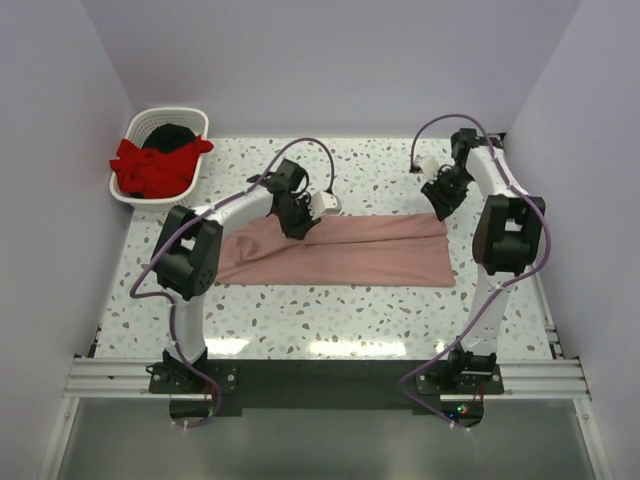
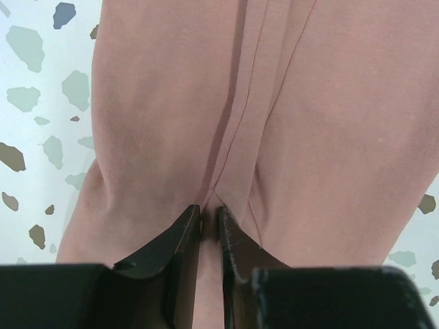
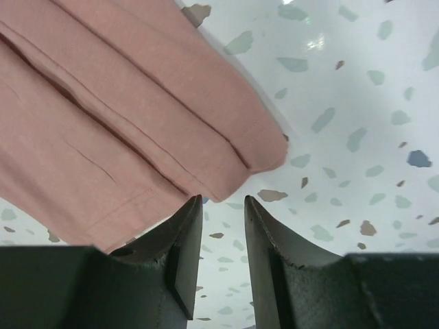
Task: Fold and stack the t-shirts
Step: Fold the tshirt
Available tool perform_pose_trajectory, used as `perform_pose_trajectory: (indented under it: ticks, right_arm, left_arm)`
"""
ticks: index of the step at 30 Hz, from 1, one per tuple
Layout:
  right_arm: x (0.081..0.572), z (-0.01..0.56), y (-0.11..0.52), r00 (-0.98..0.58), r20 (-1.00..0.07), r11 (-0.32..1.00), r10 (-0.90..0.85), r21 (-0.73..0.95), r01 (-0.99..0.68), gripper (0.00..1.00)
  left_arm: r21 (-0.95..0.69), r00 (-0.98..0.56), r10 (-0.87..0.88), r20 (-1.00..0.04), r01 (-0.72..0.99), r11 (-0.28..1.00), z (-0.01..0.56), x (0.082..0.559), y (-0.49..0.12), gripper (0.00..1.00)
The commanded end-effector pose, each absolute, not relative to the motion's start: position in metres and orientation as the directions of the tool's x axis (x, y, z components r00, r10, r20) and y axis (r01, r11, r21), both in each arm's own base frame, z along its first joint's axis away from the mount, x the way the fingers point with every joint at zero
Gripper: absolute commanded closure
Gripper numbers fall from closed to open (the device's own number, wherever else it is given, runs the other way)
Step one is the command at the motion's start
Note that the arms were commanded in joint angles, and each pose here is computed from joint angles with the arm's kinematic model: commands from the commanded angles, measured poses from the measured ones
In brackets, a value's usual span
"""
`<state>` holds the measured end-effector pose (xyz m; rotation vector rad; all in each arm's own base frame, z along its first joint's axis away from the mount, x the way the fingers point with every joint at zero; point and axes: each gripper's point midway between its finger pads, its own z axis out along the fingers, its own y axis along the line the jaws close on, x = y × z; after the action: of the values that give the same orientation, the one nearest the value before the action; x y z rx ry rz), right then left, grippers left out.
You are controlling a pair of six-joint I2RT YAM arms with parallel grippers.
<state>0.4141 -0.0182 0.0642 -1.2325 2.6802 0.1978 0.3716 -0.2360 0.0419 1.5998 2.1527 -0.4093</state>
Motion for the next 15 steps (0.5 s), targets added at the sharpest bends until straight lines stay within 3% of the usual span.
perform_pose_trajectory:
  ticks: [1,15]
  right_arm:
    - [0.428,0.071,-0.016,-0.642,-0.249,0.656,-0.725,0.031,-0.754,0.66]
    - [0.431,0.048,-0.021,-0.654,-0.21,0.662,-0.727,0.043,-0.749,0.63]
  left_arm:
    - [0.063,-0.205,0.834,-0.512,0.96,0.274,0.057,0.376,-0.239,0.77]
    - [0.066,-0.217,0.834,-0.508,0.955,0.289,0.055,0.382,-0.24,0.67]
